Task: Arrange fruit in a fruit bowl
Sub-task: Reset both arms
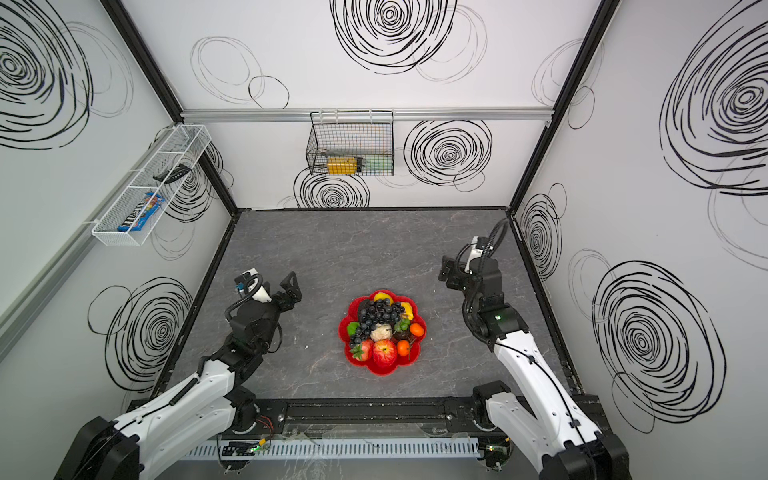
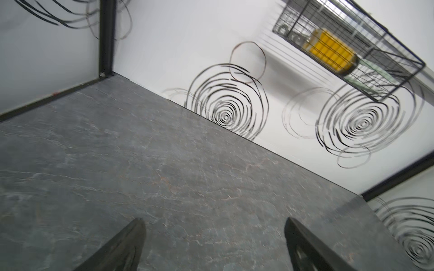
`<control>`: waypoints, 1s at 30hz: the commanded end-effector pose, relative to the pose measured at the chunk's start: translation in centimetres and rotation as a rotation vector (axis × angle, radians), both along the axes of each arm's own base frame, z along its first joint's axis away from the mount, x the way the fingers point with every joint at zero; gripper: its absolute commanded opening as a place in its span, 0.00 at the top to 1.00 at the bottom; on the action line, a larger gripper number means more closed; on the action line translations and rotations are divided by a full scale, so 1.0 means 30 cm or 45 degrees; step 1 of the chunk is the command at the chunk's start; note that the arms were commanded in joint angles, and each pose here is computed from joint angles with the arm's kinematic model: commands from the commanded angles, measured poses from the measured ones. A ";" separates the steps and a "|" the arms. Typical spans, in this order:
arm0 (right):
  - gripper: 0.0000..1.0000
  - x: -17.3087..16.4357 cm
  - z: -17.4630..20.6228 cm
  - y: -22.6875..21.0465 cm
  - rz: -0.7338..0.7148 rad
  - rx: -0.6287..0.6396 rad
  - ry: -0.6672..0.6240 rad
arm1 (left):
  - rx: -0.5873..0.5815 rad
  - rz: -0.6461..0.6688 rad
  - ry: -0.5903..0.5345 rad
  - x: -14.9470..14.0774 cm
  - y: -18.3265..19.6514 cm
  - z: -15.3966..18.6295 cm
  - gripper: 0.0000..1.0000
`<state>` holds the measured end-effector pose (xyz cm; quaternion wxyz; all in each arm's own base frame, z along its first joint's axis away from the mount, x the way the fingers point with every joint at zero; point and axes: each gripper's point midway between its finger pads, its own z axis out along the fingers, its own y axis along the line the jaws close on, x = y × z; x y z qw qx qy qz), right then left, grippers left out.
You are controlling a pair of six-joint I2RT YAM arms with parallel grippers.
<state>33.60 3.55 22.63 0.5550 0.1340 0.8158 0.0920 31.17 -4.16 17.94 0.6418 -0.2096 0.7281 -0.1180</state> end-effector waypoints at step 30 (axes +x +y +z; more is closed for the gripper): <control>0.03 0.141 -0.354 -0.177 -0.086 -0.368 -0.172 | 0.499 0.094 -0.148 0.136 0.233 -0.044 0.04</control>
